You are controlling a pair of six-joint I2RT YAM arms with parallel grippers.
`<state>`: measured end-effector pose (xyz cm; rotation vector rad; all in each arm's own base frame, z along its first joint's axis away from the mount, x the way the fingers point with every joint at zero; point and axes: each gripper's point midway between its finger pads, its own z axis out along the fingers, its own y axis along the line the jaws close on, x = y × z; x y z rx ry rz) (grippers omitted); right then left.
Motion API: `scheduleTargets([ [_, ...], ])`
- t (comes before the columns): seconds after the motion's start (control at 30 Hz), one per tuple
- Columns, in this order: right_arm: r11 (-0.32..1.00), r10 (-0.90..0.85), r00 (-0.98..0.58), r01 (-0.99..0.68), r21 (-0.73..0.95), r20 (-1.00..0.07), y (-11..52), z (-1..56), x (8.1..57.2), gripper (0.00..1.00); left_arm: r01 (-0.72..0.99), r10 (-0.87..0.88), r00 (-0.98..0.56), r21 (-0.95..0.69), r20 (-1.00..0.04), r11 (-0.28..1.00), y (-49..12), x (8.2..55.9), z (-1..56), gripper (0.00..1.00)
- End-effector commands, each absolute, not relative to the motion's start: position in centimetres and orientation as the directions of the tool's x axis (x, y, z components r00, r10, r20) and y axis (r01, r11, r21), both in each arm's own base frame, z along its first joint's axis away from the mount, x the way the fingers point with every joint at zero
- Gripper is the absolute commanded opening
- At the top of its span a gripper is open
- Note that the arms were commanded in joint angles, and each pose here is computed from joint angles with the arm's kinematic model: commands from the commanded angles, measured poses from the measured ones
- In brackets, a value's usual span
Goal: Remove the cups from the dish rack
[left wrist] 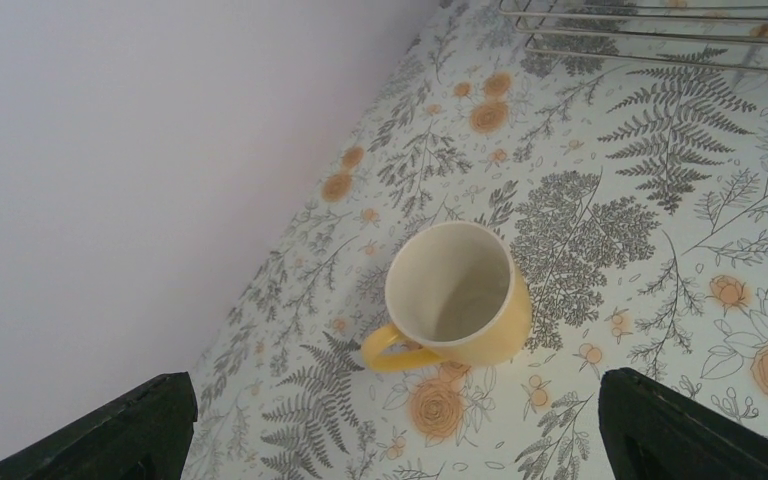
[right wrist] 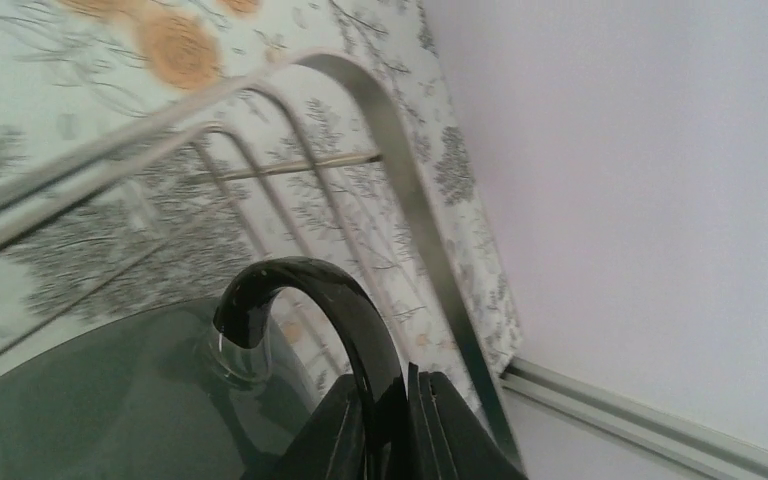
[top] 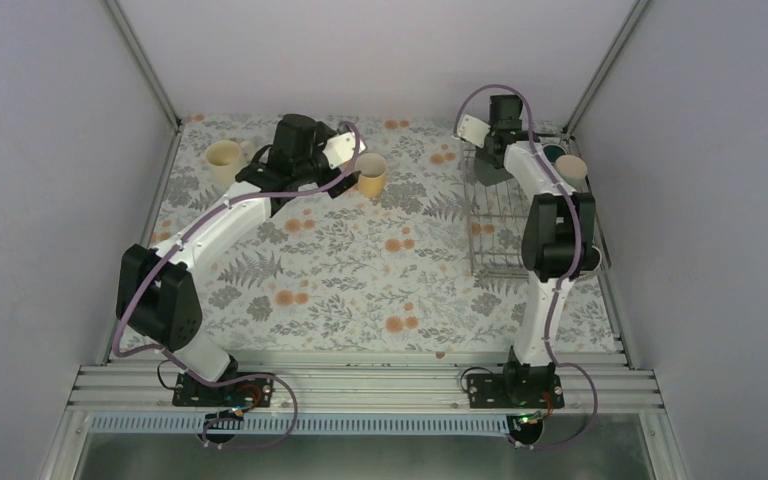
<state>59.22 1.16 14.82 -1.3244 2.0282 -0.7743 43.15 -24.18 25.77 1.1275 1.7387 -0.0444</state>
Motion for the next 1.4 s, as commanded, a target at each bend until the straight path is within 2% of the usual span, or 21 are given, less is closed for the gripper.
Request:
scheduleTargets([
  [0.0, 0.399, -0.915, -0.3, -0.589, -0.703, -0.268, 2.2, 19.1, 56.3, 0.04, 0.702, 0.616, 0.0, 0.439, -0.787, 0.561, -25.1, 42.8, 28.4, 1.0],
  [0.23, 0.463, -0.886, -0.282, -0.604, -0.649, -0.369, 2.0, 22.3, 53.4, 0.04, 0.732, 0.567, 0.032, 0.406, -0.823, 0.548, -27.1, 42.3, 29.7, 1.0],
  [0.43, 0.524, -0.839, -0.23, -0.586, -0.617, -0.494, 2.7, 27.4, 51.0, 0.04, 0.813, 0.437, 0.065, 0.302, -0.897, 0.498, -29.8, 41.1, 31.6, 1.0],
  [0.63, 0.585, -0.727, -0.108, -0.614, -0.529, -0.678, 6.3, 35.1, 47.8, 0.04, 0.925, 0.206, 0.139, 0.201, -0.969, 0.321, -32.8, 37.2, 35.6, 1.0],
  [0.83, 0.597, -0.57, 0.013, -0.68, -0.426, -0.821, 10.0, 41.1, 44.2, 0.03, 0.983, 0.137, 0.036, 0.06, -0.99, 0.173, -34.9, 36.5, 35.6, 1.0],
  [1.0, 0.608, -0.47, 0.057, -0.702, -0.37, -0.881, 11.4, 42.8, 43.0, 0.03, 0.999, 0.106, -0.03, -0.026, -0.994, 0.04, -36.4, 35.0, 35.3, 0.99],
  [1.37, 0.567, -0.341, 0.063, -0.782, -0.258, -0.938, 14.7, 42.6, 42.1, 0.03, 0.999, 0.088, -0.029, -0.031, -0.996, -0.019, -39.6, 34.1, 35.7, 0.97],
])
